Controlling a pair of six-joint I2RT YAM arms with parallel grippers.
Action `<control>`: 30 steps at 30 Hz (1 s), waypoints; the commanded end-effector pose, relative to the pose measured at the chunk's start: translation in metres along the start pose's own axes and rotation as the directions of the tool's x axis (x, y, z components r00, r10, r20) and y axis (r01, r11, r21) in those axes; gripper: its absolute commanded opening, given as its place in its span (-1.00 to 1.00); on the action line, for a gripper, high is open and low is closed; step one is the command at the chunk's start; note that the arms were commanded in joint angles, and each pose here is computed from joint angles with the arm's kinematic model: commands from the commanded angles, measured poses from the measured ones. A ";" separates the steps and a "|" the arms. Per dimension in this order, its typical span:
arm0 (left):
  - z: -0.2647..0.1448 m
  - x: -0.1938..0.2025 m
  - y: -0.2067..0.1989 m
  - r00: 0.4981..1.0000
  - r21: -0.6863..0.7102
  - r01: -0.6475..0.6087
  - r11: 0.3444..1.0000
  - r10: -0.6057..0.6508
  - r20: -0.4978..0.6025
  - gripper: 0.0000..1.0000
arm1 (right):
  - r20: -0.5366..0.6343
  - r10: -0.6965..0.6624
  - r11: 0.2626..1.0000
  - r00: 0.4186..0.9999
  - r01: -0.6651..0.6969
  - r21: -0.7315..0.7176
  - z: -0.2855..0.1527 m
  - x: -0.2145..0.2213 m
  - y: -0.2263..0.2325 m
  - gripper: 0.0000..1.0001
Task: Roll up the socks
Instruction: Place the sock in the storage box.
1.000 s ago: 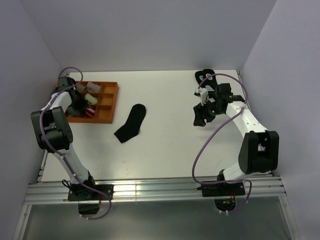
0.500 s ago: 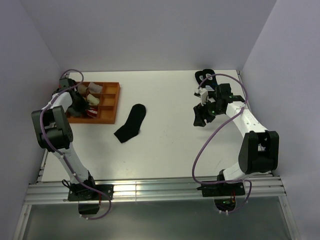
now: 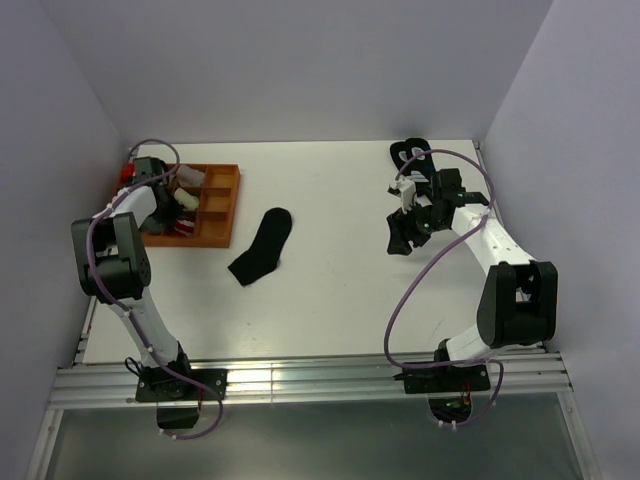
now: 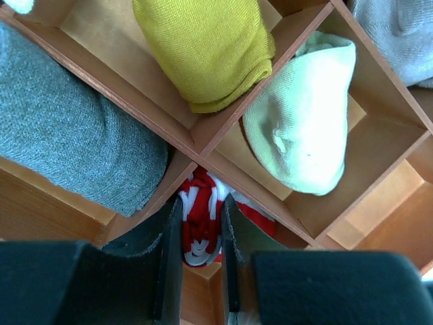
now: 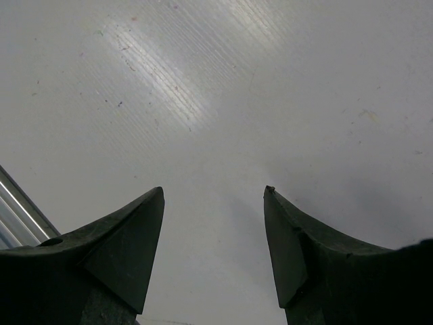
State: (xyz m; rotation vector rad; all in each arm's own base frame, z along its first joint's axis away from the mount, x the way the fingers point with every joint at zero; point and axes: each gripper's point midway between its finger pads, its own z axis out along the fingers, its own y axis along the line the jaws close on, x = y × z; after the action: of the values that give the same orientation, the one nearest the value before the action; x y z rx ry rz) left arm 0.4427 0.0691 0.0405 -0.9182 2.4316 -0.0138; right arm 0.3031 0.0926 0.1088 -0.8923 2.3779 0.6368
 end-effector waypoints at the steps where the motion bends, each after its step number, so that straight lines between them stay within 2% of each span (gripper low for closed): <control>1: 0.029 0.049 0.034 0.995 -0.153 -0.048 0.987 0.034 -0.093 -0.86 | 0.012 -0.014 1.000 1.000 0.014 0.020 -0.003 -0.002 -0.004 0.35; 3: 0.028 0.048 0.028 0.995 -0.140 -0.069 0.988 0.059 -0.076 -0.71 | 0.010 -0.014 1.000 1.000 0.014 0.020 -0.001 -0.001 -0.005 0.35; 6: 0.023 0.044 0.019 0.996 -0.100 -0.083 0.992 0.078 -0.048 -0.38 | 0.005 -0.014 1.000 1.000 0.014 0.024 0.000 0.001 -0.006 0.34; 9: 0.018 0.039 0.014 0.996 -0.086 -0.092 0.992 0.090 -0.022 -0.19 | 0.003 -0.012 1.000 1.000 0.012 0.021 0.001 0.002 -0.006 0.33; 25: -0.023 0.003 -0.004 0.987 -0.031 -0.085 0.996 0.088 0.133 -0.01 | 0.014 -0.013 1.000 1.000 0.013 0.022 0.000 0.001 -0.004 0.31; 26: -0.024 0.002 -0.003 0.987 -0.032 -0.086 0.996 0.089 0.134 0.01 | 0.014 -0.012 1.000 1.000 0.011 0.019 0.000 0.001 -0.004 0.31; 27: -0.025 0.002 -0.002 0.987 -0.037 -0.083 0.996 0.087 0.133 0.24 | 0.017 -0.015 1.000 1.000 0.014 0.022 -0.001 0.001 -0.004 0.31; 30: -0.031 -0.003 -0.004 0.985 -0.030 -0.079 0.996 0.083 0.152 0.25 | 0.016 -0.013 1.000 1.000 0.013 0.020 -0.001 0.000 -0.003 0.31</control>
State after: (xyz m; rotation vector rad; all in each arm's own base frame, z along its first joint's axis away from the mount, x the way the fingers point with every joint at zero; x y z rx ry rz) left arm 0.4358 0.0617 0.0531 -0.8154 2.3473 0.0985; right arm 0.3009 0.0913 0.1031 -0.8904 2.3896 0.6314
